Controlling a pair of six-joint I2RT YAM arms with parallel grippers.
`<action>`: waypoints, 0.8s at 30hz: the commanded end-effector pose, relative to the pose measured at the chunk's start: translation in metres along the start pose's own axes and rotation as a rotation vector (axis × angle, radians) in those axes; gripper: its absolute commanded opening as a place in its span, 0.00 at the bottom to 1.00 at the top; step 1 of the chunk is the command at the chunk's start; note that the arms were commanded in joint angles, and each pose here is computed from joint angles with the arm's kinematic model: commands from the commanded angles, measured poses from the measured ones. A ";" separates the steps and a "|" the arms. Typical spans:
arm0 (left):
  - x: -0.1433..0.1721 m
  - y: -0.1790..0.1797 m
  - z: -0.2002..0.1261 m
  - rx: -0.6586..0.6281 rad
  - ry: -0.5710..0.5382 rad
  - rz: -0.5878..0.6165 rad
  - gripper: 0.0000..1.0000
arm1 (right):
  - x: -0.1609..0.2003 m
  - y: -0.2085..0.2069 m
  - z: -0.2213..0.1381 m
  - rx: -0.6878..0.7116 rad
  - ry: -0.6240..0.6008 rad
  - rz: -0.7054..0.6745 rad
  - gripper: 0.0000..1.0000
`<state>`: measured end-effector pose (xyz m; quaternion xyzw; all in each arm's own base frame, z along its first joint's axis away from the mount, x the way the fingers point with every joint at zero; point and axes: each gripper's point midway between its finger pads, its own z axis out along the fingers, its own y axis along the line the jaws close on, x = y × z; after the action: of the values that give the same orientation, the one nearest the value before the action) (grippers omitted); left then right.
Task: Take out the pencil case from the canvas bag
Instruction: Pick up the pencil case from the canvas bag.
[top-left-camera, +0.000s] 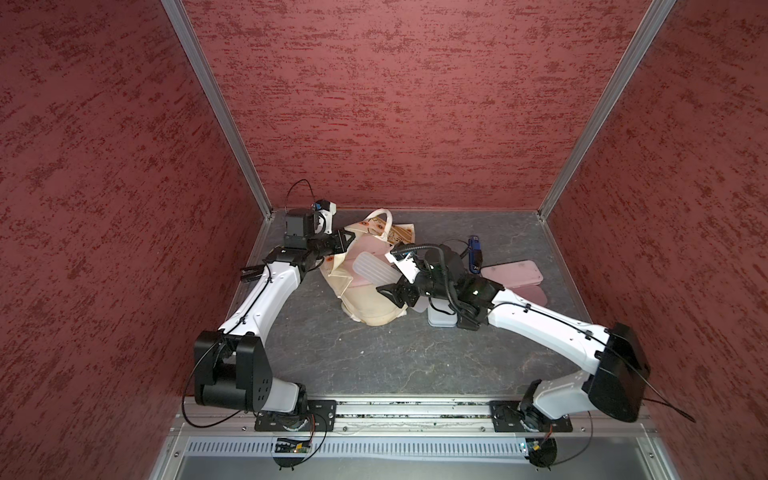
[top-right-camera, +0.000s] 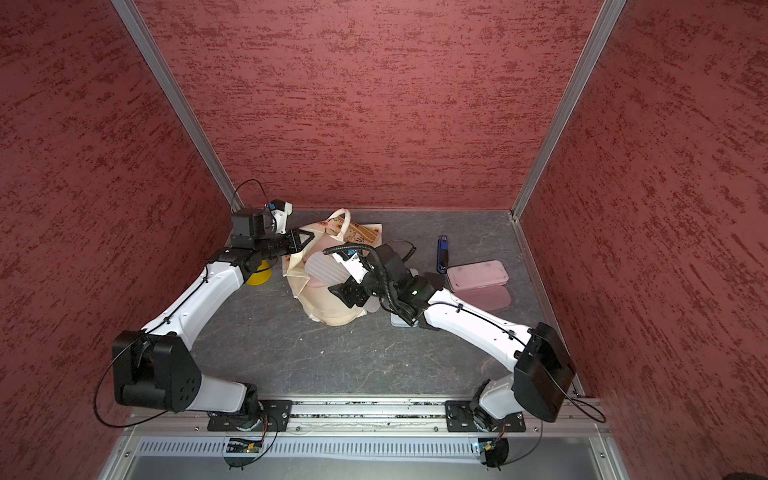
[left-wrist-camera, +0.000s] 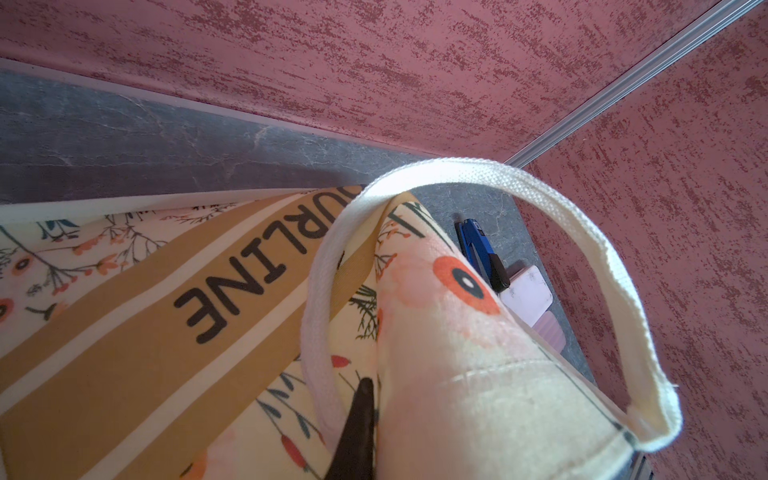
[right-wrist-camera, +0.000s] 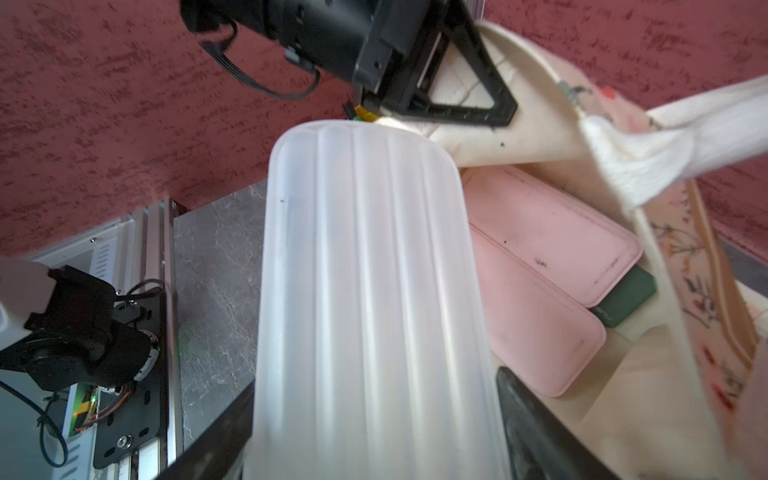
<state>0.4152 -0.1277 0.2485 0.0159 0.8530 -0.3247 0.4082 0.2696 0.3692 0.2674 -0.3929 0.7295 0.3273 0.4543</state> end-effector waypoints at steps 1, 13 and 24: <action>-0.003 -0.010 -0.004 0.023 -0.006 0.014 0.00 | -0.040 0.007 -0.020 -0.017 -0.158 -0.005 0.48; 0.001 -0.008 0.001 0.024 0.011 0.008 0.00 | -0.068 -0.005 -0.040 0.064 -0.278 -0.027 0.48; -0.002 -0.011 -0.002 0.024 0.001 0.017 0.00 | -0.073 -0.054 -0.052 0.204 -0.296 0.046 0.46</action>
<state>0.4147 -0.1296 0.2482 0.0176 0.8533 -0.3253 0.4072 0.3028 0.3359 0.3236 -0.3171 0.7016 0.3175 0.5535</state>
